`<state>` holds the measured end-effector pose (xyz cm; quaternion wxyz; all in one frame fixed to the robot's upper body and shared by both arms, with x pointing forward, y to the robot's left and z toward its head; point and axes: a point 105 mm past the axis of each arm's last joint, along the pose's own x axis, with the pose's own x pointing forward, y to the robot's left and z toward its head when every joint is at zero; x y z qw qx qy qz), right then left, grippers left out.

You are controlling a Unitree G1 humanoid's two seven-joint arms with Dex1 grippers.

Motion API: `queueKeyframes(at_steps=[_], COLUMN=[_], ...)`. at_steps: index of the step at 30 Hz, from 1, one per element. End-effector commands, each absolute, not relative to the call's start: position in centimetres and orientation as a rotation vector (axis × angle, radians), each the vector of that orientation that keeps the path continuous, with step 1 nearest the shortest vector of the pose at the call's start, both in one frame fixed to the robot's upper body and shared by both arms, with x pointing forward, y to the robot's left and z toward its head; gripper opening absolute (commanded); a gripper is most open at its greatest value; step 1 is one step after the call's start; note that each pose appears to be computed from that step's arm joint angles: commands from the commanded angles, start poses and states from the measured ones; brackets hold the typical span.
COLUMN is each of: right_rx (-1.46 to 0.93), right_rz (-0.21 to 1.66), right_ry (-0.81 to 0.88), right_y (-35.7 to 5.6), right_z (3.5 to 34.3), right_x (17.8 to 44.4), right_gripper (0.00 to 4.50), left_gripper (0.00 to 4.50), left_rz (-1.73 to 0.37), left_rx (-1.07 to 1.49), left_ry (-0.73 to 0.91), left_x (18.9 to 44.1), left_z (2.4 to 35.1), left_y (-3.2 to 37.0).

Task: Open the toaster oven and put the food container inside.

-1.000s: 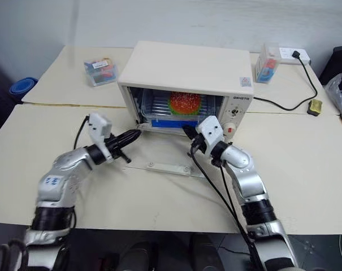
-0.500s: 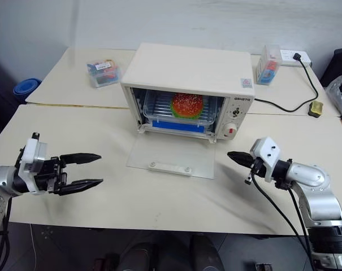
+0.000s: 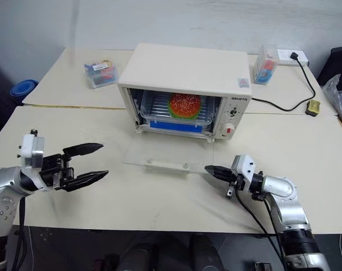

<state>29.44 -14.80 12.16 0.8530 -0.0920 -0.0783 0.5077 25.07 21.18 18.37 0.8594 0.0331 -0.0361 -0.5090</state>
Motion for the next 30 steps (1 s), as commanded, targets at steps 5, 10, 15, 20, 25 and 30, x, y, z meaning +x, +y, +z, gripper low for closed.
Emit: queueKeyframes(at_steps=[5, 10, 15, 20, 25, 30], right_rx=[0.028, 0.07, -0.098, -0.349, -0.417, -0.423], right_rz=[0.914, 0.904, 0.996, 1.169, 1.221, 1.224], right_ry=[-0.462, -0.49, -0.427, -0.293, -0.187, -0.168], right_y=[-14.6, -14.9, -16.1, -17.1, -18.8, -19.0], right_z=[20.8, 23.7, 23.1, 19.2, 15.0, 13.7], right_x=[31.4, 32.6, 31.7, 28.7, 27.0, 26.3], right_gripper=[0.0, 0.0, 0.6, 2.24, 3.94, 4.49], left_gripper=[4.44, 4.44, 4.5, 4.5, 4.5, 4.5], left_rz=[-0.855, -0.794, -0.823, -0.805, -0.722, -0.719], left_rx=[-0.02, 0.038, 0.23, 0.397, 0.457, 0.405], left_ry=[-0.226, -0.237, -0.138, 0.047, 0.126, 0.118], left_x=[26.2, 27.1, 26.2, 23.6, 22.1, 21.0], left_z=[20.5, 20.7, 18.5, 15.1, 13.5, 12.7], left_y=[22.1, 22.3, 23.7, 27.0, 28.9, 28.6])
